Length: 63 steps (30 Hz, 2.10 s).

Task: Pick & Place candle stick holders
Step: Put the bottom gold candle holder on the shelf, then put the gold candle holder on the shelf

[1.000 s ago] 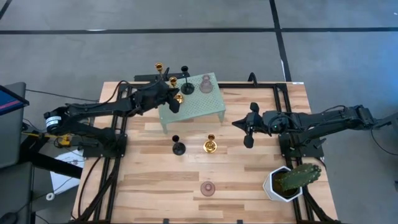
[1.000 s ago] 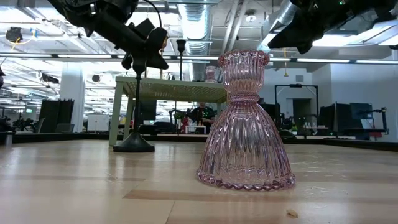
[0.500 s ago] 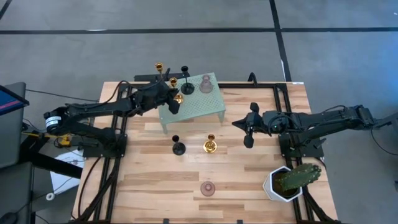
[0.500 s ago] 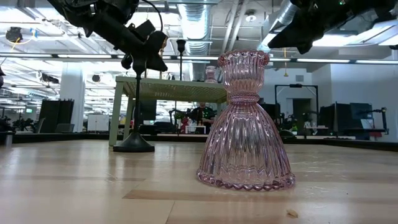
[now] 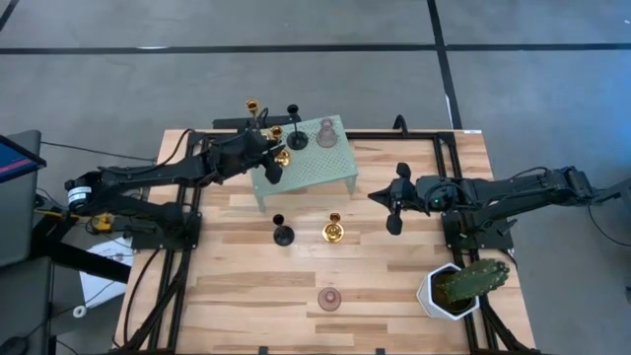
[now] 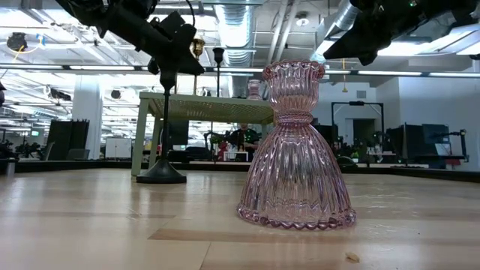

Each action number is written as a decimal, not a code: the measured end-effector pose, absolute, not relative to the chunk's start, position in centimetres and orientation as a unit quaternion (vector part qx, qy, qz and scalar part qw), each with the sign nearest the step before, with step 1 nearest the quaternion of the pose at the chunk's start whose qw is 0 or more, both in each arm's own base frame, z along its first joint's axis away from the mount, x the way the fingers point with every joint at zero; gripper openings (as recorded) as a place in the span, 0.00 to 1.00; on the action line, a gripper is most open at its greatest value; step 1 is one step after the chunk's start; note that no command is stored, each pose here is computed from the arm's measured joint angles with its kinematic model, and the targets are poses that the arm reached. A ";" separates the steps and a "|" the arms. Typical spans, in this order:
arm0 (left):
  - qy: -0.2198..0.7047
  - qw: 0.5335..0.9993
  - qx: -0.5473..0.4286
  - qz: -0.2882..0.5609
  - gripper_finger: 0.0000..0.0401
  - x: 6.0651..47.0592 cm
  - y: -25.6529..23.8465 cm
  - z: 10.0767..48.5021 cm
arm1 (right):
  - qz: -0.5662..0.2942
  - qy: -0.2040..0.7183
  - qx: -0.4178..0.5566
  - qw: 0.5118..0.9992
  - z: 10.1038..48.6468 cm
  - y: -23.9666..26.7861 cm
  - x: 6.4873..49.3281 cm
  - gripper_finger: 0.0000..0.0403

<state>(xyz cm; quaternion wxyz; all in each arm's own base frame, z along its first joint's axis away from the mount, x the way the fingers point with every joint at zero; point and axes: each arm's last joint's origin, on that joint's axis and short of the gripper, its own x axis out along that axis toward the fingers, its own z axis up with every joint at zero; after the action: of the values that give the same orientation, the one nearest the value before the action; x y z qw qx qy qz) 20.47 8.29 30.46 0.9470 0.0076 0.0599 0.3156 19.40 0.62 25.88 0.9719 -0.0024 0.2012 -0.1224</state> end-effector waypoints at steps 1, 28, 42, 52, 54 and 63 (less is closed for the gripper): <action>0.059 0.949 0.007 0.309 0.21 20.5 8.2 30.5 | -0.122 0.201 -0.002 0.972 25.9 0.6 19.4 0.00; 0.072 0.947 0.035 0.311 0.38 20.2 7.6 30.6 | -0.122 0.212 -0.005 0.970 25.7 0.6 19.3 0.00; 0.041 0.981 -0.003 0.189 0.39 15.7 3.8 32.8 | -0.117 0.213 -0.007 0.970 25.7 0.6 19.3 0.00; 0.060 0.998 -0.014 -0.022 0.24 14.7 -0.9 31.9 | -0.047 0.243 0.006 0.969 25.0 1.6 19.5 0.00; 0.070 0.997 -0.009 -0.037 0.20 14.9 -1.8 31.4 | -0.042 0.249 0.015 0.967 24.7 2.0 19.8 0.00; 0.080 0.995 0.051 -0.022 0.01 14.6 -5.2 30.2 | -0.015 0.282 0.016 0.959 21.6 4.1 23.0 0.00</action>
<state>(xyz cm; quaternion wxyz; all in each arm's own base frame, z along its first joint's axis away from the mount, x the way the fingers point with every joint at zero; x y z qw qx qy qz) 14.59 -5.21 30.21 0.9953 0.0507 0.0798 -0.0221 23.03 4.07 21.63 0.9590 0.0157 0.2824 -0.0154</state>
